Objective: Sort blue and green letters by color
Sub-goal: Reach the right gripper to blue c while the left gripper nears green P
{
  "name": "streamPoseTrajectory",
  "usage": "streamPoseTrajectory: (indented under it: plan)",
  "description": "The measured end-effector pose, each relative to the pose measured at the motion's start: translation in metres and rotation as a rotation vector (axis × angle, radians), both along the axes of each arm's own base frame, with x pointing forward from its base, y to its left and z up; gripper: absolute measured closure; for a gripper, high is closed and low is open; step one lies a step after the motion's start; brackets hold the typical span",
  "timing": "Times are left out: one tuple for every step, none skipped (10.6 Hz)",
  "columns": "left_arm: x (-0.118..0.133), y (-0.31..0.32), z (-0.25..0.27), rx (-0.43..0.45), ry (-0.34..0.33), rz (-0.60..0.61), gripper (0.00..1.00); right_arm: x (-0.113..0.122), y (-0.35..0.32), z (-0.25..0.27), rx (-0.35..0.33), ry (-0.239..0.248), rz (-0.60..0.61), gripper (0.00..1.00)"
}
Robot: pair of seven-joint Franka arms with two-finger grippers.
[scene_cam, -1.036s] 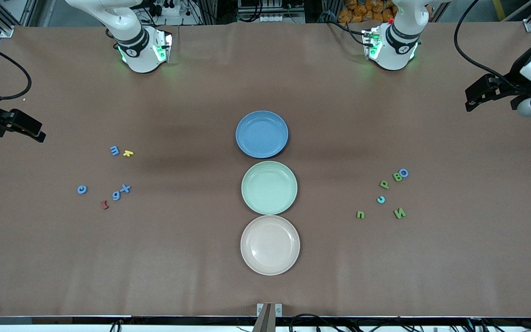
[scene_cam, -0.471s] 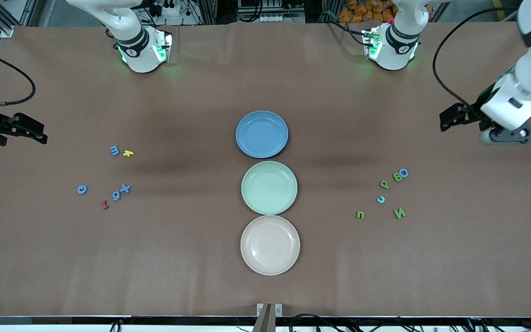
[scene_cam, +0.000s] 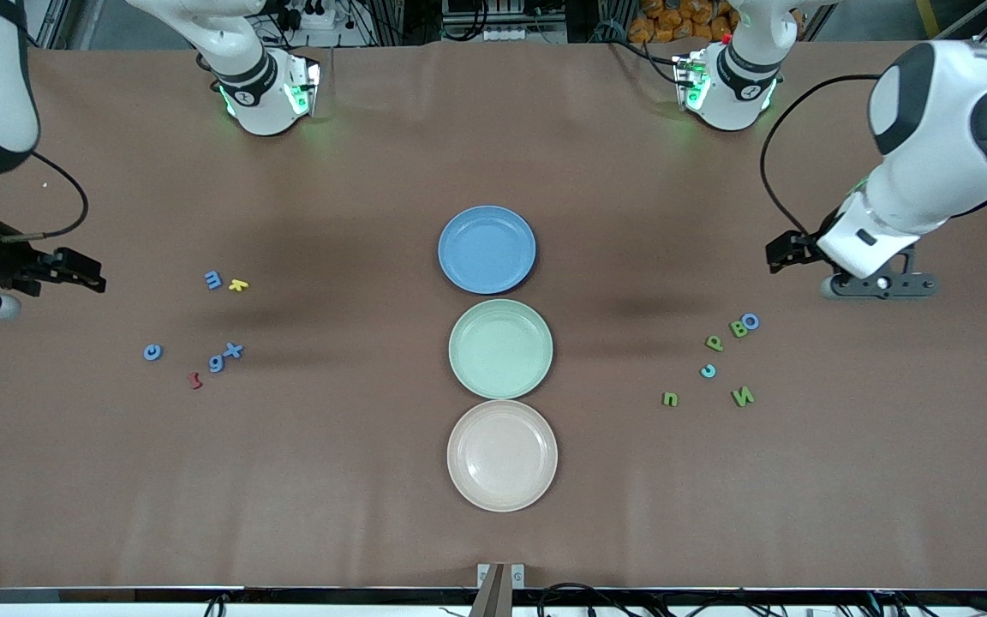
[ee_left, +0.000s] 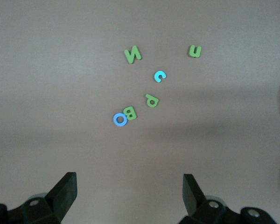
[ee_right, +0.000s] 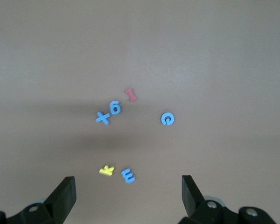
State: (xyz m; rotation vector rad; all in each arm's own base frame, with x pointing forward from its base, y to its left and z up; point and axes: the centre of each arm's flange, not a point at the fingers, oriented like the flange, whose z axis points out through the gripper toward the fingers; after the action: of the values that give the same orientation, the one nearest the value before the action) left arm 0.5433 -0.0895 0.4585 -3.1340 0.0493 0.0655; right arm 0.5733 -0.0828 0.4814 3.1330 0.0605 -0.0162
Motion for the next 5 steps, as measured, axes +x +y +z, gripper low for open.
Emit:
streamPoseTrajectory:
  plan:
    - [0.0, -0.006, -0.017, -0.005, -0.015, -0.011, 0.0, -0.002, -0.011, -0.024, -0.002, -0.015, -0.017, 0.0]
    - [-0.001, -0.01, -0.035, -0.01, -0.016, -0.022, 0.0, -0.004, -0.021, -0.047, -0.004, -0.02, -0.034, 0.0]
    - [-0.001, -0.013, -0.053, -0.015, -0.007, -0.051, 0.0, -0.005, -0.03, -0.069, -0.004, -0.015, -0.048, 0.0]
    - [0.0, -0.017, -0.069, -0.021, -0.004, -0.072, 0.0, -0.006, -0.037, -0.089, -0.004, -0.004, -0.061, 0.0]
    - [0.0, -0.018, -0.084, -0.026, 0.006, -0.088, 0.0, -0.006, -0.044, -0.109, -0.001, 0.016, -0.073, 0.0]
